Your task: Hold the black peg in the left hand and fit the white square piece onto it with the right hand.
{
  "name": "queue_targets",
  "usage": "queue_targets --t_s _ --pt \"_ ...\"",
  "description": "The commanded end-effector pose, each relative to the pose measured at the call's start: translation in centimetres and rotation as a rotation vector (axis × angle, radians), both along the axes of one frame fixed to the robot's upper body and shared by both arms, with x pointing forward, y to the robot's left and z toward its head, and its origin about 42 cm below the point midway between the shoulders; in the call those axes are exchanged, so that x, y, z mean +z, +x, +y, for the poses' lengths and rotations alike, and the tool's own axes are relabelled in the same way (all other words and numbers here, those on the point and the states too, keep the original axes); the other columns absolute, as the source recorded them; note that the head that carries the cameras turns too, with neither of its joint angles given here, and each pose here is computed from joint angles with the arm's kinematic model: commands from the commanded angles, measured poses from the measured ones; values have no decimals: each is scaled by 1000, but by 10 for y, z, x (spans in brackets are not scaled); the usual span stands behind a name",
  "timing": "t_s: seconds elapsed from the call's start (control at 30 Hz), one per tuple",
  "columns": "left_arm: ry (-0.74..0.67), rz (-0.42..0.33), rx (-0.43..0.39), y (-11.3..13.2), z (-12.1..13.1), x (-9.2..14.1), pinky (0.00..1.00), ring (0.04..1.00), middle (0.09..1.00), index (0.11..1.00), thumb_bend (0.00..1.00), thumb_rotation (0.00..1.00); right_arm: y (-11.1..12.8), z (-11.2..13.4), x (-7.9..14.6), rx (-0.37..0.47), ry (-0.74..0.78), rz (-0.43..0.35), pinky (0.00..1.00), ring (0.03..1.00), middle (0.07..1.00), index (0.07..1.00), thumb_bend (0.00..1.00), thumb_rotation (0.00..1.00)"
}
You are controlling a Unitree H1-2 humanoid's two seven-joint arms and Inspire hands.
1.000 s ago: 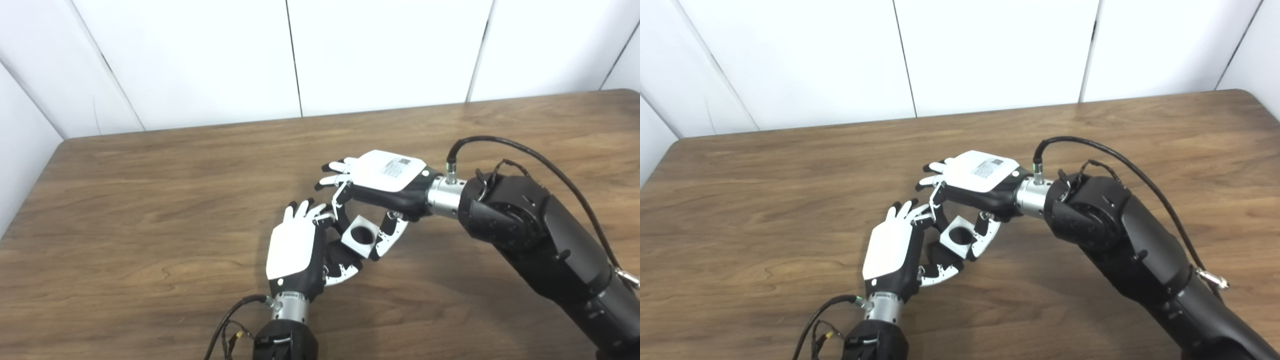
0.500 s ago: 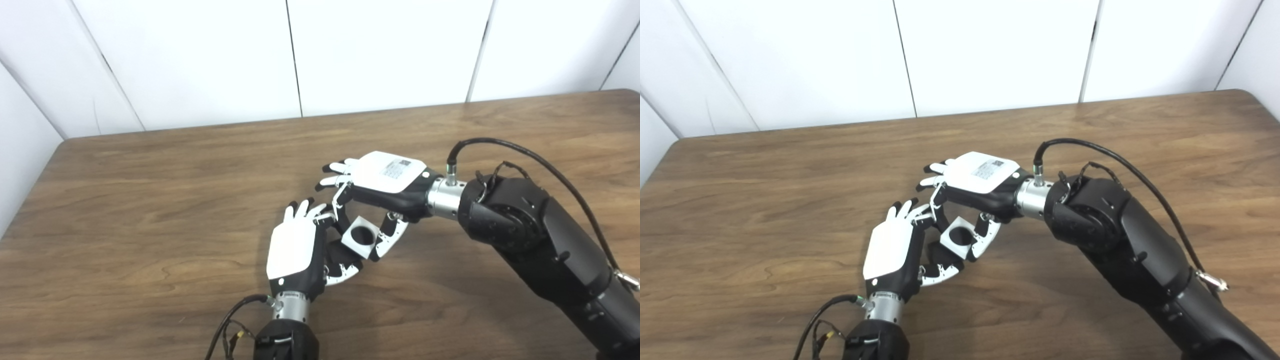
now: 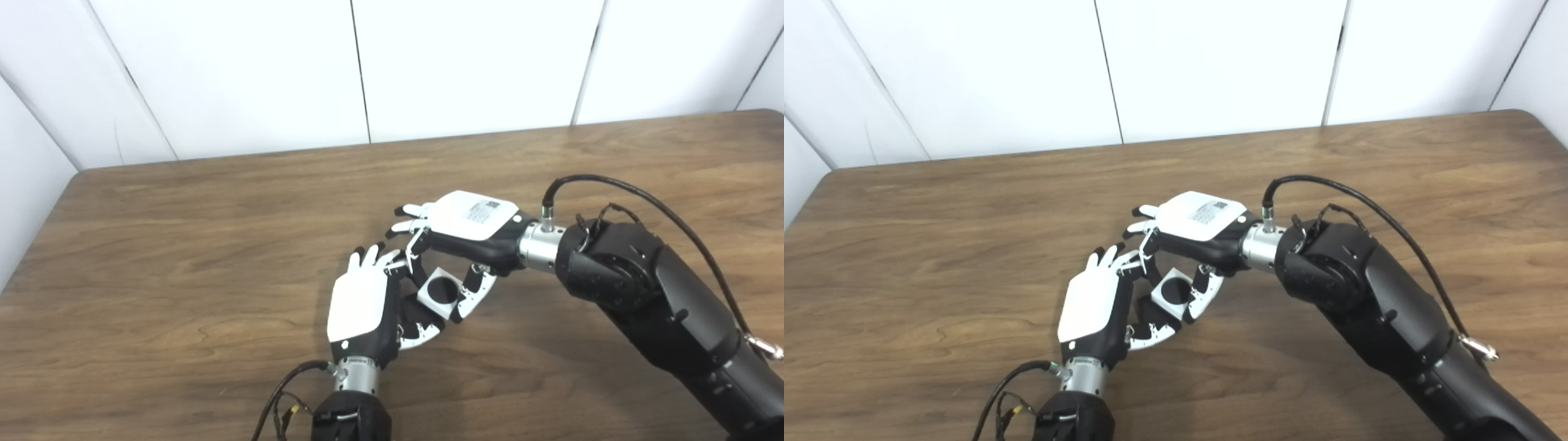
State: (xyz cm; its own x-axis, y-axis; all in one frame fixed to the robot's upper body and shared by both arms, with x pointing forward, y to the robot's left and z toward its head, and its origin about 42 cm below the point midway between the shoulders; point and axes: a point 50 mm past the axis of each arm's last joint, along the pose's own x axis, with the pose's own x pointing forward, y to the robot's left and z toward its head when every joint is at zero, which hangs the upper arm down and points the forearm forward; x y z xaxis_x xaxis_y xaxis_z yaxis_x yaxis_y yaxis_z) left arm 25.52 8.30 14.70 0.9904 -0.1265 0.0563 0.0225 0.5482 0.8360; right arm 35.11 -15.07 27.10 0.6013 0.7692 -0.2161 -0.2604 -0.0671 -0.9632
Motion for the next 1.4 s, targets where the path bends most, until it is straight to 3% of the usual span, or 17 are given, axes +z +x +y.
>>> queue_targets --t_s 0.0,0.17,0.73,0.83,0.9,1.17,1.37 --pt "11 7 -4 3 -2 1 1000 956 846 488 514 81 4 0 13 3 15 -39 956 1000 901 615 921 171" --pt "8 11 -4 3 -2 1 1000 955 845 488 513 82 5 0 13 0 16 -41 951 1000 898 628 976 197" --pt "18 17 7 5 0 -1 1000 953 846 492 515 92 7 -2 19 -18 25 -44 952 1000 900 633 991 209" --pt "20 24 11 6 1 -1 1000 954 848 561 744 317 8 -3 21 -20 29 -48 946 1000 898 630 995 217" --pt "21 35 12 6 3 -1 1000 961 855 600 816 397 9 -4 21 -26 31 -49 949 1000 900 630 998 218" --pt "79 46 7 7 9 -1 1000 938 854 689 876 541 11 -6 24 -46 43 -60 949 1000 891 634 1000 222" --pt "83 68 1 7 17 0 1000 935 864 750 893 575 13 -8 26 -54 40 -63 954 1000 899 633 1000 243"
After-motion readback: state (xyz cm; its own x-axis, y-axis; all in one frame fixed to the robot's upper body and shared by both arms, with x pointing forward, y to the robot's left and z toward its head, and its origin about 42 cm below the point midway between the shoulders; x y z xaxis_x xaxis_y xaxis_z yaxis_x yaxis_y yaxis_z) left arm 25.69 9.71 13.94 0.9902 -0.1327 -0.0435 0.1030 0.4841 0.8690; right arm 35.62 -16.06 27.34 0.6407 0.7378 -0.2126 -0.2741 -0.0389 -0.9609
